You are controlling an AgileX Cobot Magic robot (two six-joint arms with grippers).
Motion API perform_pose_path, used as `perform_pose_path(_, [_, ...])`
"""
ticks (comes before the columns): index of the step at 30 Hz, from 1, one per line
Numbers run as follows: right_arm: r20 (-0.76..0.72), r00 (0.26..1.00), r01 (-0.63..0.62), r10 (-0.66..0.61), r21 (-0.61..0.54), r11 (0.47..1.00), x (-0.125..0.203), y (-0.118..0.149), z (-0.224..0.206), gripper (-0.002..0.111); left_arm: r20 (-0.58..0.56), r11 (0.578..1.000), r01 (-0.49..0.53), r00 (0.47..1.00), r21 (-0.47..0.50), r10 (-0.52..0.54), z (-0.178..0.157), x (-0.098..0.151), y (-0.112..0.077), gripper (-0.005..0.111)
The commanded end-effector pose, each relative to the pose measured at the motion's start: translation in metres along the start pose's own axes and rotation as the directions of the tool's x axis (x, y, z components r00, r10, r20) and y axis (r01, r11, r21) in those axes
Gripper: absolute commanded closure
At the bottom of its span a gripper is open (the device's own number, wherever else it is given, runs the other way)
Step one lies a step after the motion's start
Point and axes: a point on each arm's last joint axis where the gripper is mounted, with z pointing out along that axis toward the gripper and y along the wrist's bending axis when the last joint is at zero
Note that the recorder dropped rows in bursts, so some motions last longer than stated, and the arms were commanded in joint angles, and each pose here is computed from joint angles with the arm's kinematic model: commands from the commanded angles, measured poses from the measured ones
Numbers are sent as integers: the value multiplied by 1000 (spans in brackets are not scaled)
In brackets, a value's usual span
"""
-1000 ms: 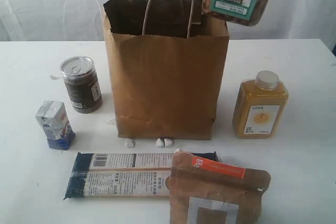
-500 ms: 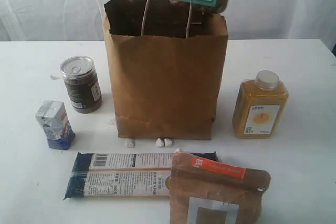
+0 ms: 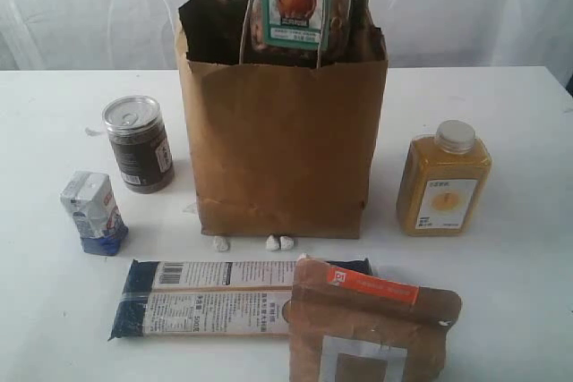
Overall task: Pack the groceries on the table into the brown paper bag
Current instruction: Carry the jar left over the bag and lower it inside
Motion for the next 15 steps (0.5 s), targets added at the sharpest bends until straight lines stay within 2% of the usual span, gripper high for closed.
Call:
perform_pose_path(1, [-65,998,3,-2,6,1000,6,-1,17,108,4,1000,9,1000,1,-9,0,1,0,107])
perform_pose_path(6, [-136,991,-20,14,-36,999,15,2,44,108,4,1000,9,1000,1,-9,0,1,0,107])
perform_pose_path(15, [-198,980,-28,19,-45,999,25,3,75,108,4,1000,9,1000,1,-9,0,1,0,107])
